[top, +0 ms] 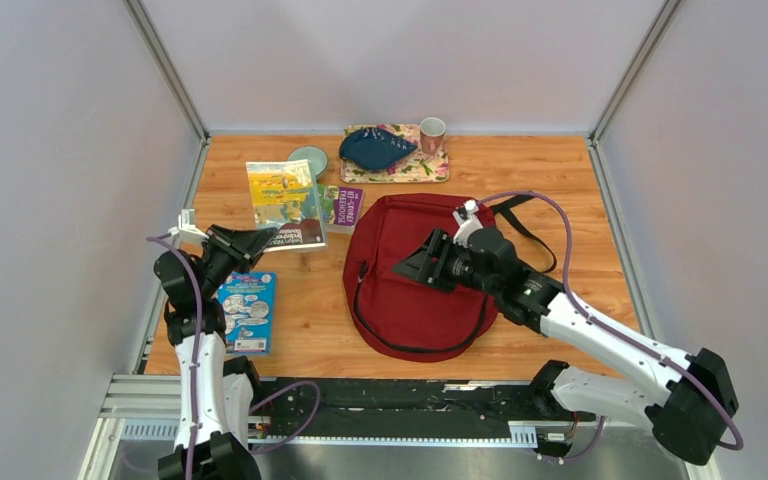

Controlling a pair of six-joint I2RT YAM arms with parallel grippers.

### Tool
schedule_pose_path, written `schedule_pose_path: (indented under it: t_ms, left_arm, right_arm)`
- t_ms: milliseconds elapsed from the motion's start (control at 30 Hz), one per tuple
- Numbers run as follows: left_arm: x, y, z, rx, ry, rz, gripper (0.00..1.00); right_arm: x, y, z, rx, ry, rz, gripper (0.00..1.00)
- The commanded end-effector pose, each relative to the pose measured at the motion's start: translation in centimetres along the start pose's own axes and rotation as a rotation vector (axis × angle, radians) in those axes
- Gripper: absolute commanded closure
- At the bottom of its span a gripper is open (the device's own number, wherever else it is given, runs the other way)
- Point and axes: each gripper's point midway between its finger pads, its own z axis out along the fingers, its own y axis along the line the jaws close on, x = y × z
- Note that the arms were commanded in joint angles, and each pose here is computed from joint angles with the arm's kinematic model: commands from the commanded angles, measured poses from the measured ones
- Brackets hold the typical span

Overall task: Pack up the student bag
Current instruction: Pick up the book from the center of the board.

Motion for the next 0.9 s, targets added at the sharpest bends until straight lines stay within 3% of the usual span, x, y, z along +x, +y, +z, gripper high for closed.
schedule_pose_path:
  t_ms: [0, 167, 300, 533, 867]
  left_arm:
    - [-0.7, -5.8, -0.3, 0.251, -0.076, 0.024, 1.00]
    - [1.1, -8.4, 1.6, 0.312, -0.068, 0.030, 1.00]
    - [4.3, -10.8, 2.8, 0.393, 0.025, 0.008, 1.00]
    - [5.7, -11.9, 3.0, 0.456, 0.078, -0.047, 1.00]
    - [7.8, -13.4, 2.5, 0.513, 0.204, -0.068, 1.00]
  right_arm:
    - [-1.3, 4.0, -0.9, -0.202, -0.080, 0.126, 0.32]
    - [-0.7, 5.2, 0.3, -0.247, -0.080, 0.173, 0.31]
    - [-0.8, 6.2, 0.9, -0.247, -0.098, 0.124, 0.30]
    - [-2.7, 6.5, 0.8, -0.234, -0.184, 0.080, 0.29]
    - [-5.7, 7.0, 2.3, -0.259, -0.188, 0.012, 0.29]
